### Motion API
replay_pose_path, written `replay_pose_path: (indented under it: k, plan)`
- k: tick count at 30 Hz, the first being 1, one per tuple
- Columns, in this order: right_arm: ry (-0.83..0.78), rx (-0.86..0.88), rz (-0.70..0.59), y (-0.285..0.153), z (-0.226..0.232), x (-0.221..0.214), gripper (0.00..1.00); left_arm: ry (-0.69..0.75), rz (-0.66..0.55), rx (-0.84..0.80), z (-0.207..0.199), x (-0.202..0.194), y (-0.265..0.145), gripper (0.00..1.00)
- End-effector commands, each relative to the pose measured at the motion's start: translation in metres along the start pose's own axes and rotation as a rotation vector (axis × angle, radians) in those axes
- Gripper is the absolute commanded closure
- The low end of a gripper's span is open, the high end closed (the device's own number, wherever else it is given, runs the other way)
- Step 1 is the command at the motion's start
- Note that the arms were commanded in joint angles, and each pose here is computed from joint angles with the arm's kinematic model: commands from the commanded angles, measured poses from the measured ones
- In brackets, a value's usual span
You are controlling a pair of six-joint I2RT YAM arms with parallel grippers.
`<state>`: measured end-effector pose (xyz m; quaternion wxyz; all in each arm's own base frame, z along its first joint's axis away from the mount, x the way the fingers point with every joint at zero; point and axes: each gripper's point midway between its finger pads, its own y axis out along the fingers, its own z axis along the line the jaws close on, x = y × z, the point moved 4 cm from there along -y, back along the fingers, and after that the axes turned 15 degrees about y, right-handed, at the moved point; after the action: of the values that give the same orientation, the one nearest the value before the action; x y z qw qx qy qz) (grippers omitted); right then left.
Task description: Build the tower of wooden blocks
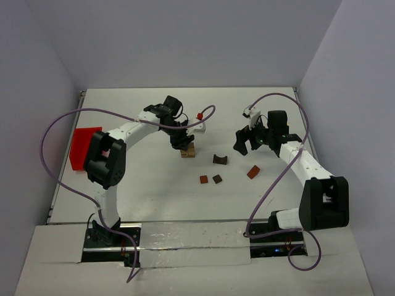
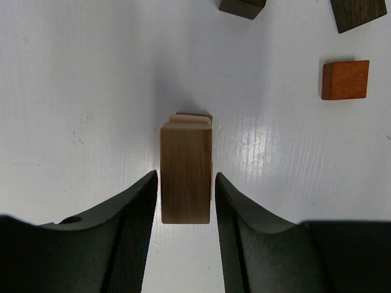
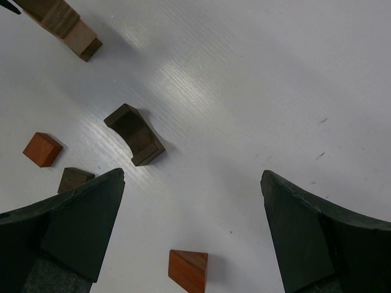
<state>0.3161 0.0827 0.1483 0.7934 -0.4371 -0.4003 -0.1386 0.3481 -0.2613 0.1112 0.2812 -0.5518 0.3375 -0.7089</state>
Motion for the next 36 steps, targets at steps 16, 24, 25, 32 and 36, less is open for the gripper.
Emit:
replay_pose_path:
  k: [16, 24, 25, 32, 36]
  plan:
    - [-0.022, 0.012, -0.018, 0.001, 0.0016, 0.0068, 0.0, 0.05, -0.046, 0.014, 0.0056, 0.0176, -0.0018, 0.59]
    - [-0.02, 0.014, -0.018, 0.0012, 0.0017, 0.0068, 0.0, 0.047, -0.045, 0.015, 0.0059, 0.0172, -0.0021, 0.61]
    - [-0.019, 0.013, -0.016, 0.0012, 0.0016, 0.0061, 0.0, 0.046, -0.046, 0.016, 0.006, 0.0172, -0.0021, 0.62]
    - [-0.019, 0.012, -0.016, 0.0012, 0.0014, 0.0063, 0.0, 0.046, -0.036, 0.025, 0.0071, 0.0158, -0.0024, 0.5]
    - [-0.021, 0.011, -0.016, 0.001, 0.0013, 0.0065, 0.0, 0.05, -0.031, 0.034, 0.0062, 0.0146, -0.0034, 0.35]
